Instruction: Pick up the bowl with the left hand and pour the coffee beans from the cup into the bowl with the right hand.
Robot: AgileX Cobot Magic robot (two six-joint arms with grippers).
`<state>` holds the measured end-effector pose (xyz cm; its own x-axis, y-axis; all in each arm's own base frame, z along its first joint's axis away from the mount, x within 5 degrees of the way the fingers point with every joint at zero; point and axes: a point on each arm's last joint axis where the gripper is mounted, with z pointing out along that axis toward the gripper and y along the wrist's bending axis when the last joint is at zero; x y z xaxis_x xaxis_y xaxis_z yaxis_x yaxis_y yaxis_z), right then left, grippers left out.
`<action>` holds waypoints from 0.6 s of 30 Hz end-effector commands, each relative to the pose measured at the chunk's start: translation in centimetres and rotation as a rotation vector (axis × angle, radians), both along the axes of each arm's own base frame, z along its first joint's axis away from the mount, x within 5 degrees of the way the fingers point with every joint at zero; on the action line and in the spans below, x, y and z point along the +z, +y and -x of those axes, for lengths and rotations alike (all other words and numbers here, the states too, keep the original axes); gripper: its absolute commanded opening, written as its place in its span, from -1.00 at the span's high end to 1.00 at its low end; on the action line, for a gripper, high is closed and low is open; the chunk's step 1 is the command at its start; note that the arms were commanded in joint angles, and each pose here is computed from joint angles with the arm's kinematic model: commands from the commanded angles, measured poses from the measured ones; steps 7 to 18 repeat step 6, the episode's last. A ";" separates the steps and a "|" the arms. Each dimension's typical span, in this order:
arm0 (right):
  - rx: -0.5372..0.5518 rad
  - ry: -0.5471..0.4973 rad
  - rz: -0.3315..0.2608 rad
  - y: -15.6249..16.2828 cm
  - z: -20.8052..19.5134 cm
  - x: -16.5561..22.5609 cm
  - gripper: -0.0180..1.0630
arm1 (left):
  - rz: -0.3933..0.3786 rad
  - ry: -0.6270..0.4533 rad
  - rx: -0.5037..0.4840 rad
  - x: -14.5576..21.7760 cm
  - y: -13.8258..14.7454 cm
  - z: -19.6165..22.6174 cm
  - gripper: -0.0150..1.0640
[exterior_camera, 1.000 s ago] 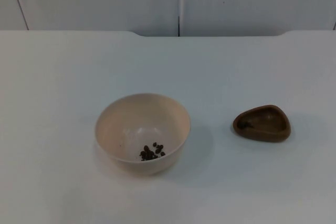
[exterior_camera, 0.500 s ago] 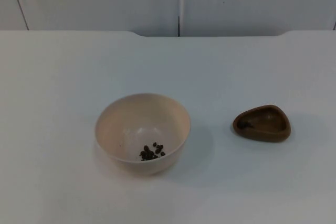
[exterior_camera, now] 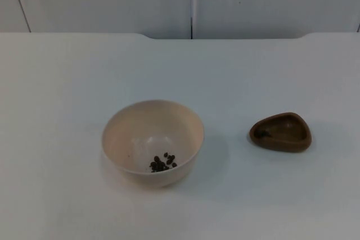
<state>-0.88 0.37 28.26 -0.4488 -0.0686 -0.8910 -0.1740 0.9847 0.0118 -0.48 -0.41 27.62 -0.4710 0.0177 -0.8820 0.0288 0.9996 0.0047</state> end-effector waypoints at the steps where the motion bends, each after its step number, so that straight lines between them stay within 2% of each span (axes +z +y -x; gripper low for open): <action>1: -0.034 0.002 -0.002 0.0 -0.1 -0.2 -0.99 | 0.001 0.001 0.007 -0.1 0.0 0.0 -0.97; 6: -0.086 0.002 -0.002 0.1 -0.1 -0.2 -0.99 | 0.001 0.001 0.007 -0.1 0.0 0.0 -0.97; 18: -0.086 0.002 -0.002 0.1 -0.1 -0.2 -0.99 | 0.001 0.001 0.007 -0.1 0.0 0.0 -0.97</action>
